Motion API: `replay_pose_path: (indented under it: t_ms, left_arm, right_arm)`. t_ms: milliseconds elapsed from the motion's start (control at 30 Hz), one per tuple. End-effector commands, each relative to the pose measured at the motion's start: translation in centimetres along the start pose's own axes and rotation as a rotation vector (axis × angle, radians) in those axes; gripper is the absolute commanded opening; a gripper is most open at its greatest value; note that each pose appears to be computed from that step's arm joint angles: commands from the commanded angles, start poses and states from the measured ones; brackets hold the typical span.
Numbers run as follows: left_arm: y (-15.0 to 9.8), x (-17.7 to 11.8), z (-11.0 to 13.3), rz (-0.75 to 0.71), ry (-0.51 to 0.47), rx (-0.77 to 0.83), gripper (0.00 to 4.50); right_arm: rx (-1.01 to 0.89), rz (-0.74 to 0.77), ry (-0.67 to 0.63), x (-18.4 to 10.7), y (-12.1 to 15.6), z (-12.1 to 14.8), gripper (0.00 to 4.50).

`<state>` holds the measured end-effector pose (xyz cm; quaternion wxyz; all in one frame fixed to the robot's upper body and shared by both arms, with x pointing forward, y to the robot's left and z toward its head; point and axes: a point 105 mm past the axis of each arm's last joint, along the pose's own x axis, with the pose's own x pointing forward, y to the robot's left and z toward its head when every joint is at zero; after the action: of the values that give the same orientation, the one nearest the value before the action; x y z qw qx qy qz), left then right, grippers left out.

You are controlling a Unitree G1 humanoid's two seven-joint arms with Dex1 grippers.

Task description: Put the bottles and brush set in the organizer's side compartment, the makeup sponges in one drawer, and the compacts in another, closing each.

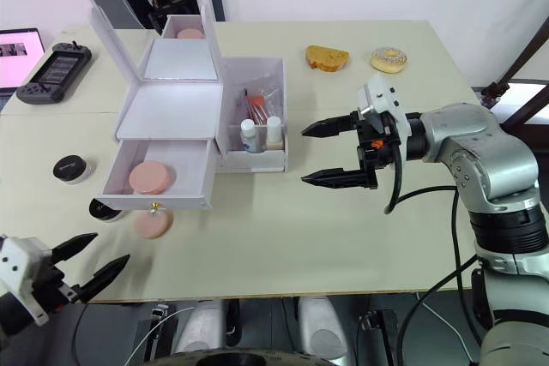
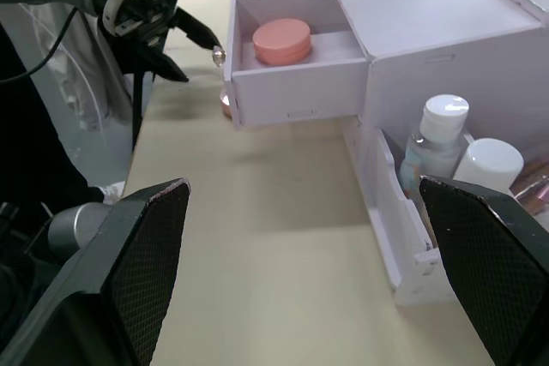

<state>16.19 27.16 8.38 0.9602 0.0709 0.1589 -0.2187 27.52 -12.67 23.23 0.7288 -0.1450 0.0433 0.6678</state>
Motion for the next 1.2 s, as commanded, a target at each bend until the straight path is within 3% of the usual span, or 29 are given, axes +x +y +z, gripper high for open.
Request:
replay_pose_path:
  t_ms: [33, 233, 467, 833, 1133, 1200]
  left_arm:
    - [-0.2, 1.2, -0.3, 0.024, -0.037, 0.014, 4.47]
    - [-0.8, 3.3, -0.5, 0.050, -0.085, 0.031, 4.47]
    - [-1.0, 4.8, -1.3, 0.075, -0.094, 0.045, 4.47]
    - [-3.0, 7.7, 0.4, 0.047, -0.184, 0.042, 4.47]
    - [-3.2, 7.6, 0.0, 0.051, -0.160, 0.071, 4.47]
    - [-3.0, 7.2, -0.1, 0.057, -0.152, 0.071, 3.73]
  right_arm:
    - [-0.054, -0.018, -0.021, -0.4, 0.4, 1.6, 4.50]
    - [0.047, 0.018, -0.016, -0.6, 1.0, 2.5, 4.50]
    - [0.057, -0.012, 0.039, -0.9, 1.0, 0.9, 4.50]
    - [0.049, -0.034, 0.076, -1.1, 0.9, 0.2, 4.50]
    - [0.033, -0.032, 0.081, -1.1, 0.8, 0.5, 4.50]
    - [0.032, -0.030, 0.080, -1.0, 0.8, 0.5, 4.50]
